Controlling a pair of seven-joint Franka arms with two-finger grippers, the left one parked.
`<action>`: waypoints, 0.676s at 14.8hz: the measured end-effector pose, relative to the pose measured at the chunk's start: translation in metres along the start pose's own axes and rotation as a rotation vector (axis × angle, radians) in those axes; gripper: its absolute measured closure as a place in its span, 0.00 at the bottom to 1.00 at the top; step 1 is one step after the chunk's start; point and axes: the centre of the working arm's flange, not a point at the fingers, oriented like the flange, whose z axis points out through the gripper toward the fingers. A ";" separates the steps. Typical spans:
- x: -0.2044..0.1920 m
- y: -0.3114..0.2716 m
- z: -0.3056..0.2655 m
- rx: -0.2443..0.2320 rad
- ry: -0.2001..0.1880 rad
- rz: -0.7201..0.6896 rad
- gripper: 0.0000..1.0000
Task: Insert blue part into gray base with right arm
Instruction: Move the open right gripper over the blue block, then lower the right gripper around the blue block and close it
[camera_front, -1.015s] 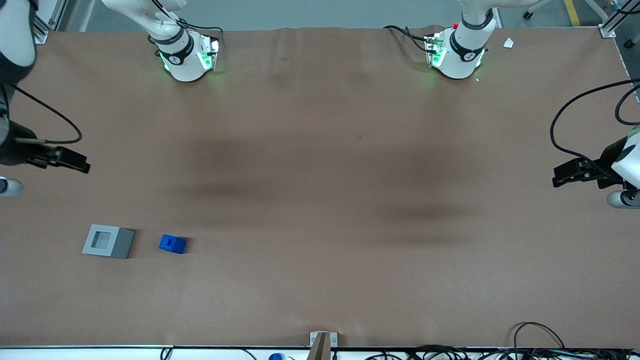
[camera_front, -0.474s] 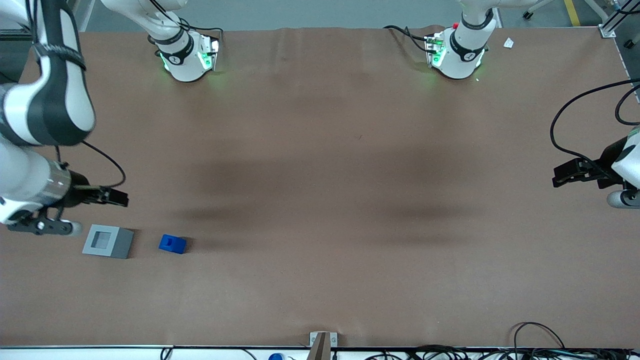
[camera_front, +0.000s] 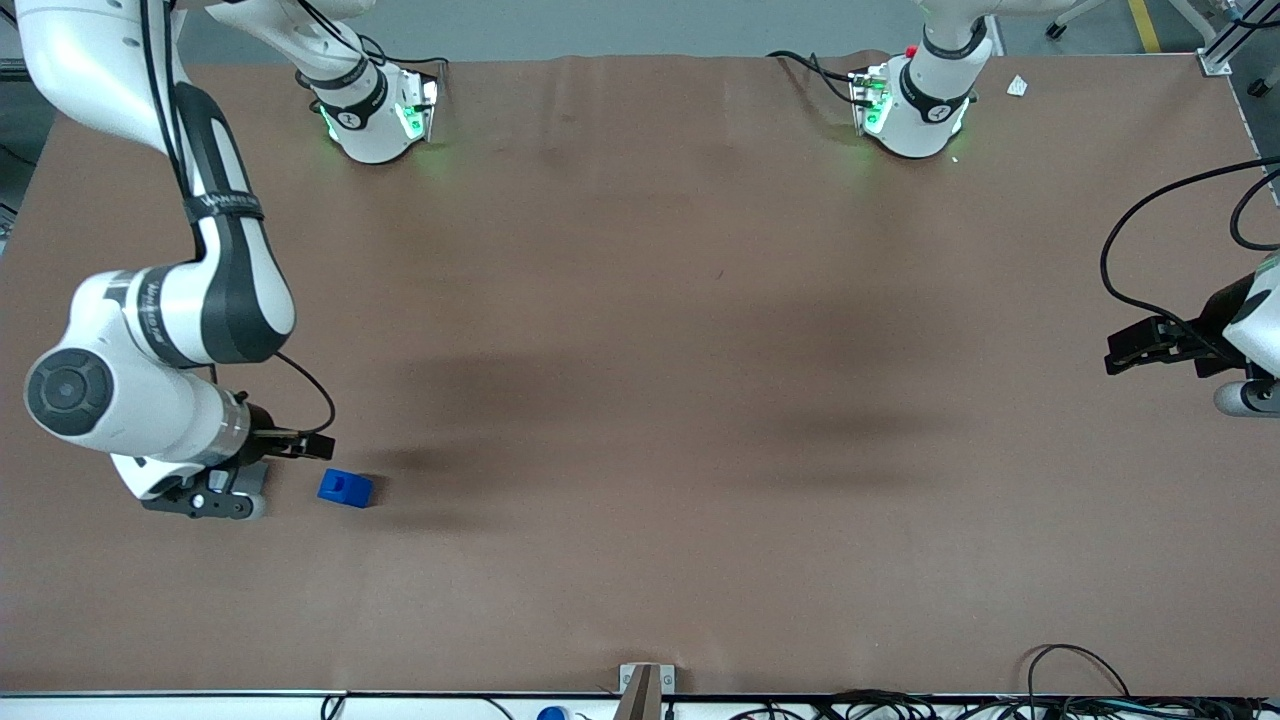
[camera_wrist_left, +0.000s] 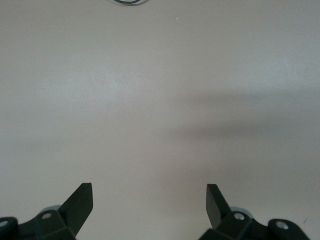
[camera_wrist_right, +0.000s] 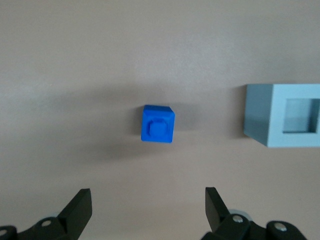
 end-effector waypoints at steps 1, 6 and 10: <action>0.004 0.001 0.011 0.000 0.005 0.003 0.00; 0.016 0.000 0.048 0.003 0.029 0.004 0.00; 0.017 -0.001 0.056 0.004 0.028 0.003 0.00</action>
